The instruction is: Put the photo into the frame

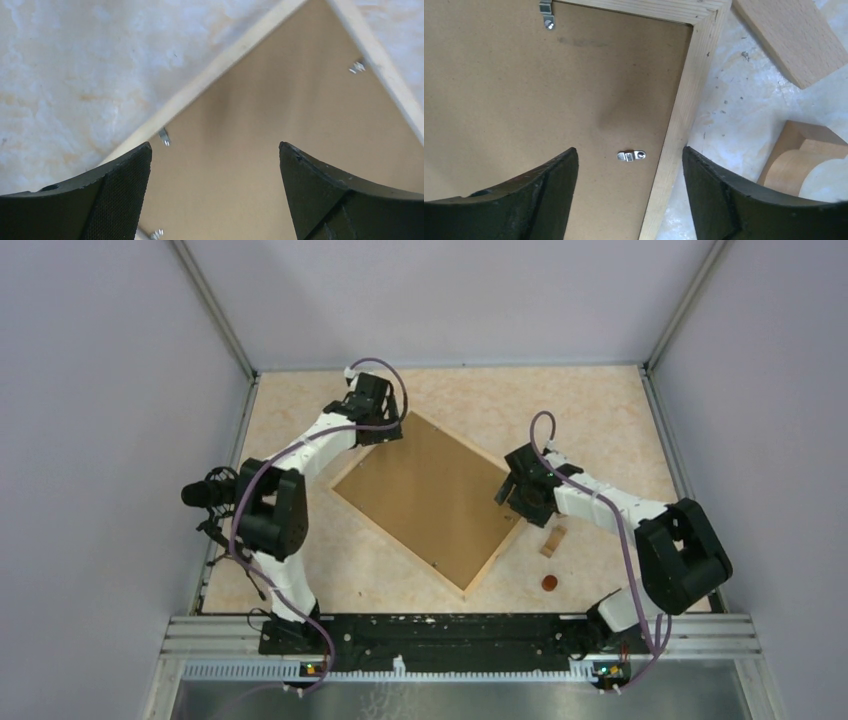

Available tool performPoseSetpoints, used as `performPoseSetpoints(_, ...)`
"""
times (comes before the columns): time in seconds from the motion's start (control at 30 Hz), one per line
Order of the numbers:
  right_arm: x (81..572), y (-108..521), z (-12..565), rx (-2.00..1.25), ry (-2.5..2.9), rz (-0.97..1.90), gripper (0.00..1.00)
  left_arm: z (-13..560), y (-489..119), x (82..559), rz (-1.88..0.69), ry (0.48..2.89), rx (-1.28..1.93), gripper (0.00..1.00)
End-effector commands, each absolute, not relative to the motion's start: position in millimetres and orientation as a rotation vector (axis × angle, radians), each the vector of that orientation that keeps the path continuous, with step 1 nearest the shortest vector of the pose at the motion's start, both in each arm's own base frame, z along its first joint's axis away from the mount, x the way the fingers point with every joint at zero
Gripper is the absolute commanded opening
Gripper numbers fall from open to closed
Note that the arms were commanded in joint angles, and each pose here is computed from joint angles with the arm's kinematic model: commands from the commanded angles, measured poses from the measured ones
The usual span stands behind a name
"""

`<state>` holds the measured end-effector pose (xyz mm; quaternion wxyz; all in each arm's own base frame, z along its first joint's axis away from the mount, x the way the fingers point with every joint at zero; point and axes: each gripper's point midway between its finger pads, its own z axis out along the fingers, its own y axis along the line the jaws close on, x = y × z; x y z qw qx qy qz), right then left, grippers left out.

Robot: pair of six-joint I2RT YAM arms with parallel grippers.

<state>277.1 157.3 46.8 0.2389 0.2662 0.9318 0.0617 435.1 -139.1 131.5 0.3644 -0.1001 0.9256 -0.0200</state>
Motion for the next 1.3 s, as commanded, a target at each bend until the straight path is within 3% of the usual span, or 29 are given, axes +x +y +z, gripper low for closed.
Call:
performPoseSetpoints(0.0,296.1,161.8,38.8,0.798,2.500,0.249,0.69,108.8,-100.4,481.0,-0.015,2.401,-0.362,0.99)
performPoseSetpoints(0.2,304.9,151.4,22.4,0.774,2.517,0.223,0.56,73.1,-120.7,500.2,-0.316,2.529,-0.227,0.97)
performPoseSetpoints(0.27,311.5,151.6,20.0,0.710,2.535,0.229,0.50,59.4,-126.9,486.2,-0.377,2.571,-0.223,0.93)
performPoseSetpoints(0.4,331.8,165.0,19.4,0.476,2.570,0.328,0.50,51.9,-121.7,440.9,-0.376,2.660,-0.331,0.87)
performPoseSetpoints(0.53,351.2,167.8,27.8,0.243,2.552,0.347,0.55,53.6,-112.6,392.7,-0.369,2.695,-0.388,0.81)
performPoseSetpoints(0.73,364.5,176.3,37.3,-0.037,2.595,0.329,0.82,52.5,-90.6,343.9,-0.255,2.737,-0.355,0.76)
performPoseSetpoints(1.07,345.6,163.1,53.8,-0.108,2.625,0.310,0.94,42.1,-58.2,332.8,-0.098,2.702,-0.410,0.71)
performPoseSetpoints(1.27,344.8,150.0,50.1,-0.109,2.622,0.246,0.89,39.0,-64.1,332.2,-0.157,2.716,-0.425,0.70)
